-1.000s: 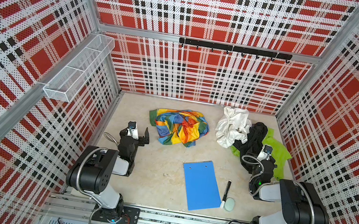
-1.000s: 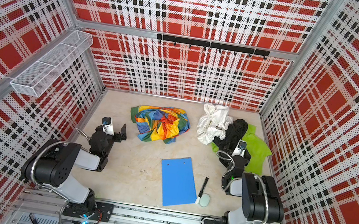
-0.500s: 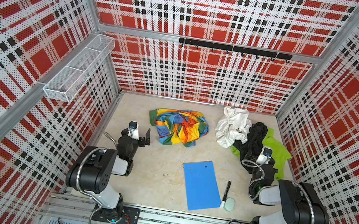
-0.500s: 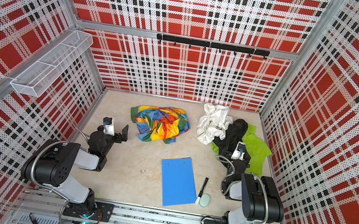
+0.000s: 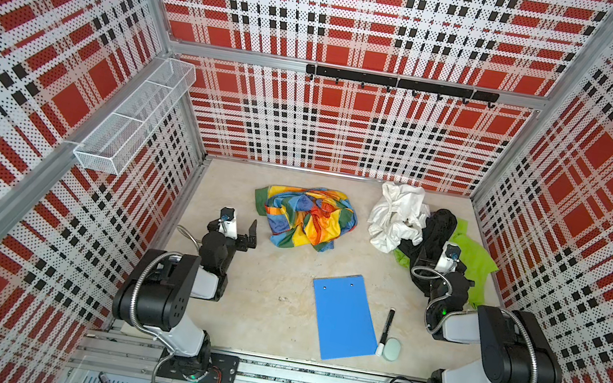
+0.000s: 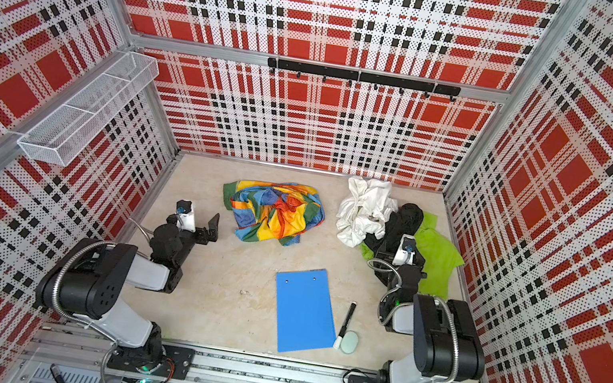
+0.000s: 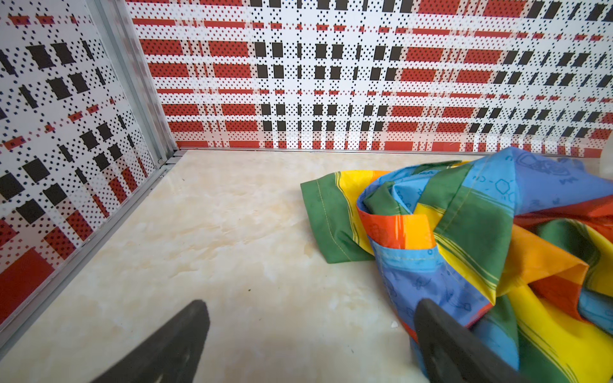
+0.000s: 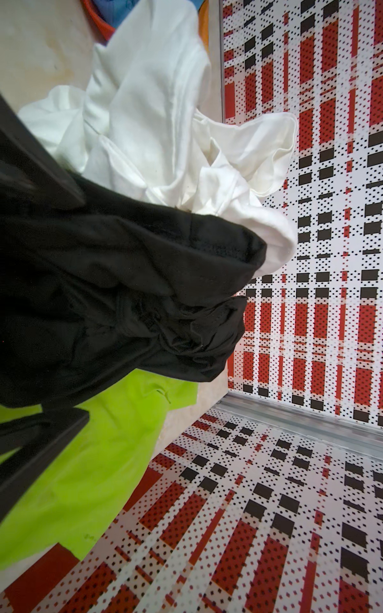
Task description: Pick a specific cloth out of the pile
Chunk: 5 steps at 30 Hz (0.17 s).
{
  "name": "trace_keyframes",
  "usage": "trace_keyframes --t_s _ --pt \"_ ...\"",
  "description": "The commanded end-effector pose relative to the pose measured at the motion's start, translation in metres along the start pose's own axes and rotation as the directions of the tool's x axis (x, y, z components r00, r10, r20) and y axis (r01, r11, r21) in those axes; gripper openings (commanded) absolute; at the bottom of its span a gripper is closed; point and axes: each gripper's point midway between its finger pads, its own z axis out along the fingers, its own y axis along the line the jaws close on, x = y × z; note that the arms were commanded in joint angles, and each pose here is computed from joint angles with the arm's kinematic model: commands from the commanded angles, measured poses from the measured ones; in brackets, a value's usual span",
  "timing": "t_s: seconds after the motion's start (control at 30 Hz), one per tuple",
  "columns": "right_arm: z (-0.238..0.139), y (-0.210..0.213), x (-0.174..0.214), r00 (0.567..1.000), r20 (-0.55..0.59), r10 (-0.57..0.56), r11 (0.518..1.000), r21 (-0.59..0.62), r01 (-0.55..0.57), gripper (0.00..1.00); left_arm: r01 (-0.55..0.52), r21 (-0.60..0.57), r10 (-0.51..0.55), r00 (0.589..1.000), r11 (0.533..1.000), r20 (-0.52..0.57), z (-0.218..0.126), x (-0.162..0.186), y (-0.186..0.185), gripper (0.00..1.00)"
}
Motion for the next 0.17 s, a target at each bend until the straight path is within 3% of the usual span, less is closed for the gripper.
trace_keyframes --t_s 0.0,0.13 --pt "0.0045 0.0012 -0.0063 1.000 0.018 0.007 1.000 -0.015 -0.006 1.00 -0.006 0.005 0.006 1.000 1.000 0.023 0.0021 -0.0081 0.0007 0.99" --pt "0.0026 0.0001 -0.0079 1.000 0.027 0.009 1.000 -0.018 -0.009 1.00 -0.005 0.007 0.005 1.000 1.000 0.025 0.0020 -0.0087 0.0001 0.99"
